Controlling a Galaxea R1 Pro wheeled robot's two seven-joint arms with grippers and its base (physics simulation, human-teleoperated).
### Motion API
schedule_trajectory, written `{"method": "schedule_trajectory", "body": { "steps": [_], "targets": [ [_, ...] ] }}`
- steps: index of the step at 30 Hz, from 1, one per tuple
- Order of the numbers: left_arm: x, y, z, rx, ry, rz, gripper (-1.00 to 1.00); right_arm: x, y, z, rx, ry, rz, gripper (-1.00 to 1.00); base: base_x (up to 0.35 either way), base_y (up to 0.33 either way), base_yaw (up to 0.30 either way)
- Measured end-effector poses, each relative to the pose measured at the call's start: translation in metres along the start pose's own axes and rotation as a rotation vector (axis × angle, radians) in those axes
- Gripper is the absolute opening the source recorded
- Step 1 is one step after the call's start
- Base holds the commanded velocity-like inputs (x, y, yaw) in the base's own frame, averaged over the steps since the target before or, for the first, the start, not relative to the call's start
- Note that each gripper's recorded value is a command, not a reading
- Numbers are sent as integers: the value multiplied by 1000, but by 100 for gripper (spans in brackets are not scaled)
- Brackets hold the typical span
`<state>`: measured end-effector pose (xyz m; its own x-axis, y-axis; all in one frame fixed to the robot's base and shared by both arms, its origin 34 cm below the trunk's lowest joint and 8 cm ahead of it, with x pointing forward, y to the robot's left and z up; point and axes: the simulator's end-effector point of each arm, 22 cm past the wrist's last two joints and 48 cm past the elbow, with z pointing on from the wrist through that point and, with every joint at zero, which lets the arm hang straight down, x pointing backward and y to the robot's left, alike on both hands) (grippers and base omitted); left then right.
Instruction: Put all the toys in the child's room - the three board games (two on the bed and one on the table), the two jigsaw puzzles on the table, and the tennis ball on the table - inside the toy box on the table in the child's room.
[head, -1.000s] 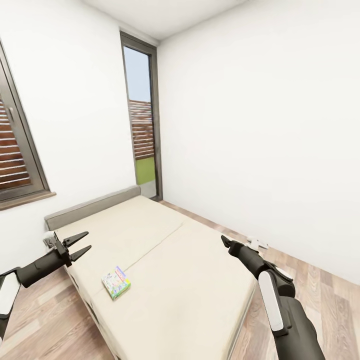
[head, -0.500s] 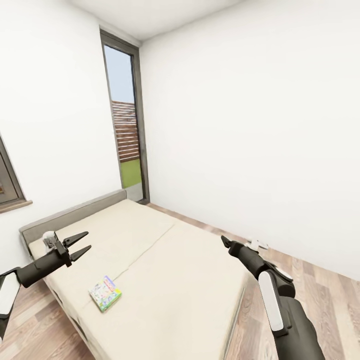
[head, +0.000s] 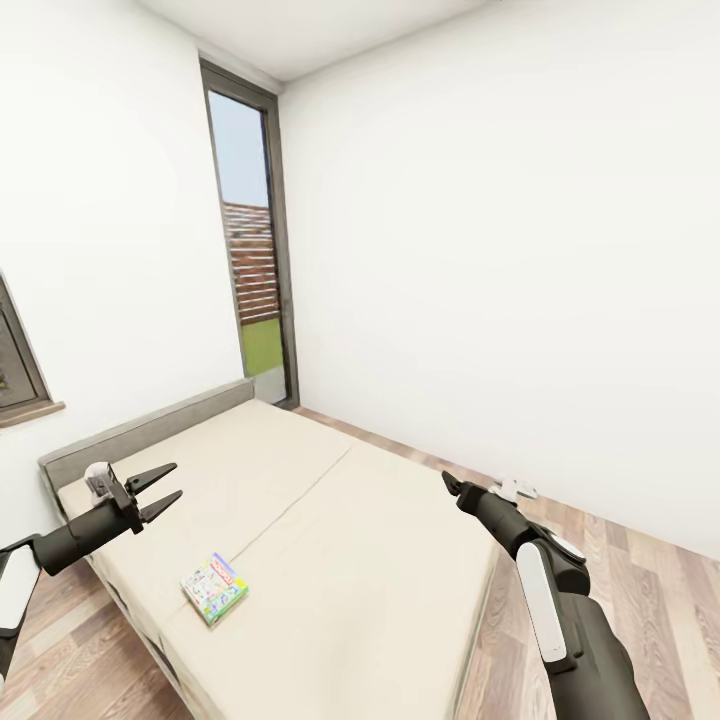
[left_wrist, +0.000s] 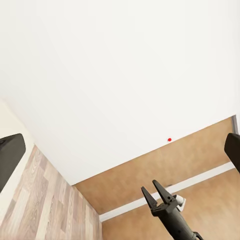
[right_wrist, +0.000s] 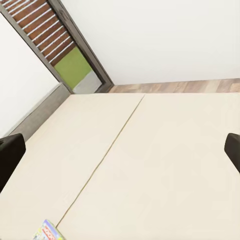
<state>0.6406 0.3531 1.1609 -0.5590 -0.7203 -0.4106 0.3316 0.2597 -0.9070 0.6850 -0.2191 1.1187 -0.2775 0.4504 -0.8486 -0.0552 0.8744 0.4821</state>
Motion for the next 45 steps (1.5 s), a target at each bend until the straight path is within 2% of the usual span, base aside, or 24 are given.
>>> {"method": "schedule_trajectory", "body": {
  "steps": [27, 38, 45],
  "targets": [
    [-3, -13, -2, 18, -7, 15, 100, -10, 6, -6, -10, -19, -4, 100, 0, 157, -198],
    [-5, -14, -3, 20, -13, 16, 100, -11, 7, -6, -12, -22, -5, 100, 0, 113, -56],
    [-5, -14, -3, 20, -14, 16, 100, -11, 7, -6, -11, -22, -4, 100, 0, 145, -228]
  ]
}}
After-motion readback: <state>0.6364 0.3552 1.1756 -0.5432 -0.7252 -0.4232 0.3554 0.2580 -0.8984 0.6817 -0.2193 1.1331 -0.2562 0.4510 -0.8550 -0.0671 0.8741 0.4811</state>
